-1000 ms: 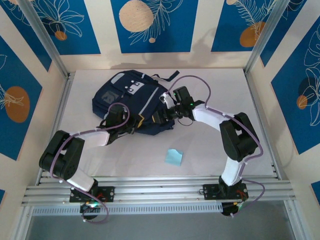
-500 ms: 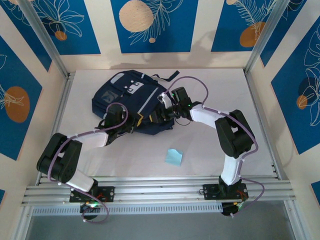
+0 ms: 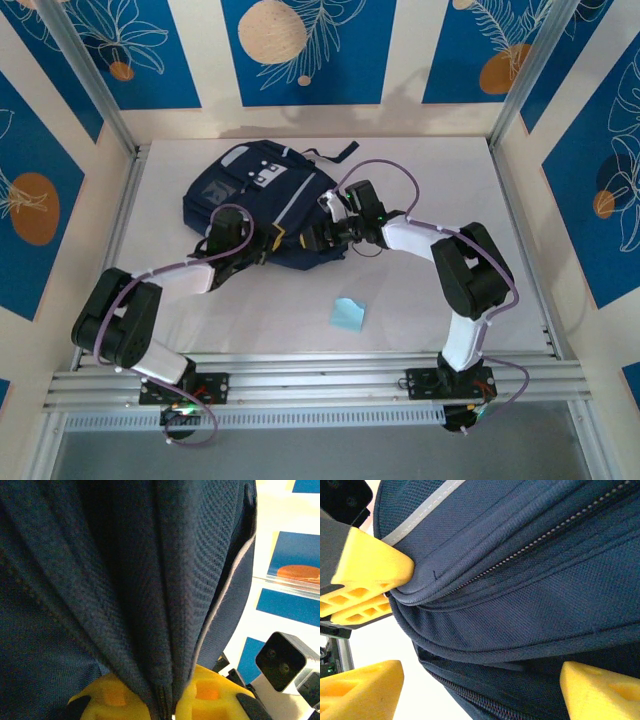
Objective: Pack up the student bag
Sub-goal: Zip the student bag at the top-center of the table.
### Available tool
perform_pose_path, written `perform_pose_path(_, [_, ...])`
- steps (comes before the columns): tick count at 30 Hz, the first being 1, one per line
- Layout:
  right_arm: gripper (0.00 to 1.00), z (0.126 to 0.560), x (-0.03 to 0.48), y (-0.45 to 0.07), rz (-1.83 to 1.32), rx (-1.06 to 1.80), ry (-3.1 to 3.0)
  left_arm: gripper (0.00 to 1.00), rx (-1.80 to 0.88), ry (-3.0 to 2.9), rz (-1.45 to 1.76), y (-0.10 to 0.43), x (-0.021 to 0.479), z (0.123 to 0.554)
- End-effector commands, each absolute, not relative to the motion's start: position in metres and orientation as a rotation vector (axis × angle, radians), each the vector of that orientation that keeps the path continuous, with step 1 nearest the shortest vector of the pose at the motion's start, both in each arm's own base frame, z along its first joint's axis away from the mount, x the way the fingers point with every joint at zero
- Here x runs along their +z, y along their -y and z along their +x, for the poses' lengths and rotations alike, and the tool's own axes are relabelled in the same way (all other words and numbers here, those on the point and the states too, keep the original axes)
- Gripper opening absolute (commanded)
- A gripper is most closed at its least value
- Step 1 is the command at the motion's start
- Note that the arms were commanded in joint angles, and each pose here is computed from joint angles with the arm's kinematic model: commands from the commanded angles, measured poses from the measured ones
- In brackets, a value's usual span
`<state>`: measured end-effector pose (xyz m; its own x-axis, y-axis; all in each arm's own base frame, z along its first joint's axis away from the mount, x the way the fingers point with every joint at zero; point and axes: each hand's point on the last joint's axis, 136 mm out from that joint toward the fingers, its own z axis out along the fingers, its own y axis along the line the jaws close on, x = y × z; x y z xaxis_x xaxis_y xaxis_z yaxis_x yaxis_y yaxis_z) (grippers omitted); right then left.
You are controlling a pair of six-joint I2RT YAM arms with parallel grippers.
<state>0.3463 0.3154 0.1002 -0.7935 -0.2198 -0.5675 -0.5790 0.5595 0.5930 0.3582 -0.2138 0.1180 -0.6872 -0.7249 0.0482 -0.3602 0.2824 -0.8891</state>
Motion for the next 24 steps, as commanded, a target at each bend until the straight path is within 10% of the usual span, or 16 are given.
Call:
perform_pose_path(1, [0.82,0.335,0.096,-0.319,-0.625,1.168,-2.407,0.00,-1.467,-1.960,-0.853,0.207,0.187,0.382])
perform_pose_path(24, [0.70,0.293,0.102,-0.345,-0.799,1.315,-2.387,0.00,-1.452,-1.982,-0.862,0.202,0.173,0.387])
